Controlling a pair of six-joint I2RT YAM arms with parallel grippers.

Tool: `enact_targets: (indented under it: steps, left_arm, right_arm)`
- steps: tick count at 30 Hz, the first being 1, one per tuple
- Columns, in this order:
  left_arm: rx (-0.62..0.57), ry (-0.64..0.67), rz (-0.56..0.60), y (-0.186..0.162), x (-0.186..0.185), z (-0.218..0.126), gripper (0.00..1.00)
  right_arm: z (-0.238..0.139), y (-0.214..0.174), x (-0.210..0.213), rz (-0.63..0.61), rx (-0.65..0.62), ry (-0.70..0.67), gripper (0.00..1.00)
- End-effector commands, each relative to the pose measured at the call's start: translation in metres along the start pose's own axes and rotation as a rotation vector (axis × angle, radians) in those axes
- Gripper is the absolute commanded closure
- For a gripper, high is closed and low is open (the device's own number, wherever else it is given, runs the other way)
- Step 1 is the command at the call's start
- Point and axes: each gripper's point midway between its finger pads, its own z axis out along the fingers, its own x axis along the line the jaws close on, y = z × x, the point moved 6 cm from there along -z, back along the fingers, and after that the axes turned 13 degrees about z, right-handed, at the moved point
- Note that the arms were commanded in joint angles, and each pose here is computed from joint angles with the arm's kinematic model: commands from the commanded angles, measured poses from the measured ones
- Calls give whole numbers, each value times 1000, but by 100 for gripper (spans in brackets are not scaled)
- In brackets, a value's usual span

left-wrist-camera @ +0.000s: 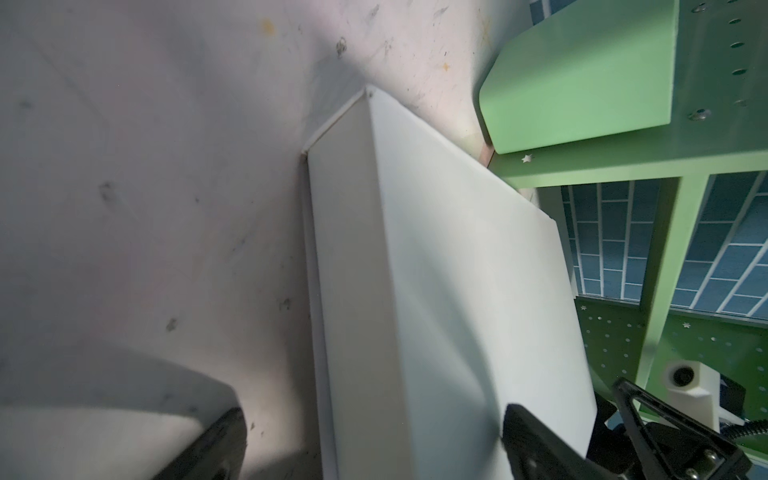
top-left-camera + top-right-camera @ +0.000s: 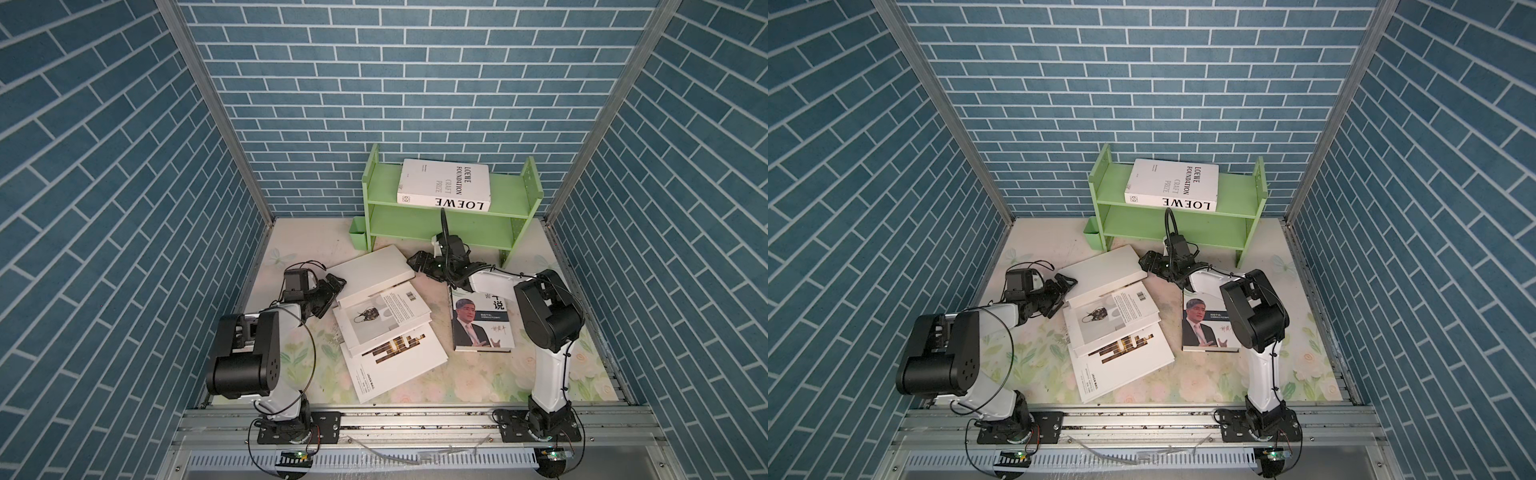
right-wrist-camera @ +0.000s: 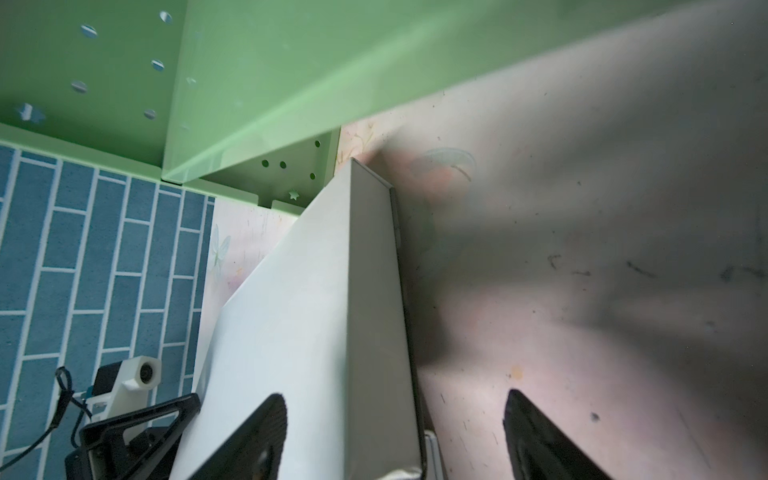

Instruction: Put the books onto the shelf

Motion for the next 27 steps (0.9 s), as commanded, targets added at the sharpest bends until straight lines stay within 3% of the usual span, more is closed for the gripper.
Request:
enact_targets:
  steps: [1, 11, 18, 27]
  left_arm:
    - [16, -37, -4, 3, 1, 9, 5]
    - [22, -195, -85, 2, -4, 25, 12]
    - [-14, -296, -108, 11, -16, 24, 23]
    - [-48, -391, -133, 18, -30, 17, 45]
  right_arm:
    - [7, -2, 5, 17, 22, 4, 18]
    - [17, -9, 6, 19, 67, 7, 22]
    - [20, -11, 9, 17, 82, 19, 24]
    - [18, -12, 13, 18, 87, 41, 24]
